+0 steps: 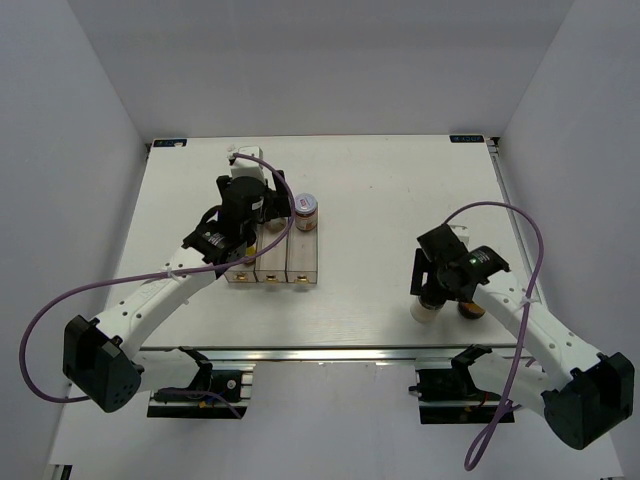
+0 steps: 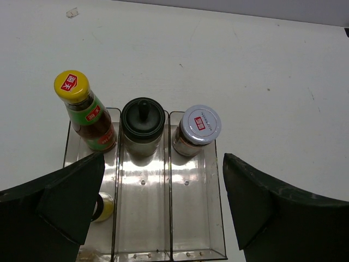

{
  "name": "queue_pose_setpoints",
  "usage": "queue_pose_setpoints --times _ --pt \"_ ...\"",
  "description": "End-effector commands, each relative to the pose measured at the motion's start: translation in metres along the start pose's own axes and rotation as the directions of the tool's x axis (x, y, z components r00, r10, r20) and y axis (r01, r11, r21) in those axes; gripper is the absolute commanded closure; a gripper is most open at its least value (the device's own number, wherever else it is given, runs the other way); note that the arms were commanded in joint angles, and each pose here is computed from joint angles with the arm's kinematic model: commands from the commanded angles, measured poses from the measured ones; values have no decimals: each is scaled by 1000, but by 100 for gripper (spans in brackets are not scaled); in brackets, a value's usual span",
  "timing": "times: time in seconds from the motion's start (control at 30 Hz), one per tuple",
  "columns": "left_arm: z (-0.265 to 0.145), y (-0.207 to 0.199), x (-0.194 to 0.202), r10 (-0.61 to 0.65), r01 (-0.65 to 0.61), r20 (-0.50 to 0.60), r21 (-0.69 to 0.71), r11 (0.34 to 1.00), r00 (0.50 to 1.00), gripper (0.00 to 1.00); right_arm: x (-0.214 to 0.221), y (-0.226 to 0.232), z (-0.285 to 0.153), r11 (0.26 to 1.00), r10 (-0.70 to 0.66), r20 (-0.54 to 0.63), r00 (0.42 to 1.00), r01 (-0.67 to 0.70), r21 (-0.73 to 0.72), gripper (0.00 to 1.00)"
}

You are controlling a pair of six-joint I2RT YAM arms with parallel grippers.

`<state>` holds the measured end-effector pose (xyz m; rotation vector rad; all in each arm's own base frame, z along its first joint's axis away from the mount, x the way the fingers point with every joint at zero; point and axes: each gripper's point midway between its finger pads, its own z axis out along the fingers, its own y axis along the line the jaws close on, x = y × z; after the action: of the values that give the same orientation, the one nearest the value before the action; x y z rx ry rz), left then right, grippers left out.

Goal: Organize the condiment bottles

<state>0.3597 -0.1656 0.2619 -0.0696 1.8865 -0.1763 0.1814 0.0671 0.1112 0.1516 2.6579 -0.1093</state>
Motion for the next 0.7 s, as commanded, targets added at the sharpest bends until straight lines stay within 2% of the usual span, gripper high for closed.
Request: queue_pose_setpoints --times 0.0,0.03,0.3,0.37,0.4,0.47,0.67 --pt "-2 7 -2 -9 10 9 -27 1000 1000 2 9 -1 4 1000 21 -29 999 -20 14 11" --pt "-3 8 -3 -13 13 15 -31 999 1000 2 12 -1 6 1000 25 -36 999 -25 19 11" --pt "-10 14 -8 -22 24 40 -47 999 999 2 10 11 9 999 18 -35 999 -20 -42 41" --pt "-10 16 -7 -23 25 40 -52 998 999 2 5 13 6 999 22 -24 999 -23 -47 50" --pt "-11 16 -7 -21 23 39 -54 998 999 2 2 14 4 998 21 -13 1000 -21 -57 62" --pt "-11 17 -7 -21 24 40 -60 998 999 2 -12 20 -7 995 21 34 999 -18 -98 70" --pt "-9 12 -3 -33 33 5 -47 998 999 2 -68 71 -48 946 -14 230 973 88 -314 83"
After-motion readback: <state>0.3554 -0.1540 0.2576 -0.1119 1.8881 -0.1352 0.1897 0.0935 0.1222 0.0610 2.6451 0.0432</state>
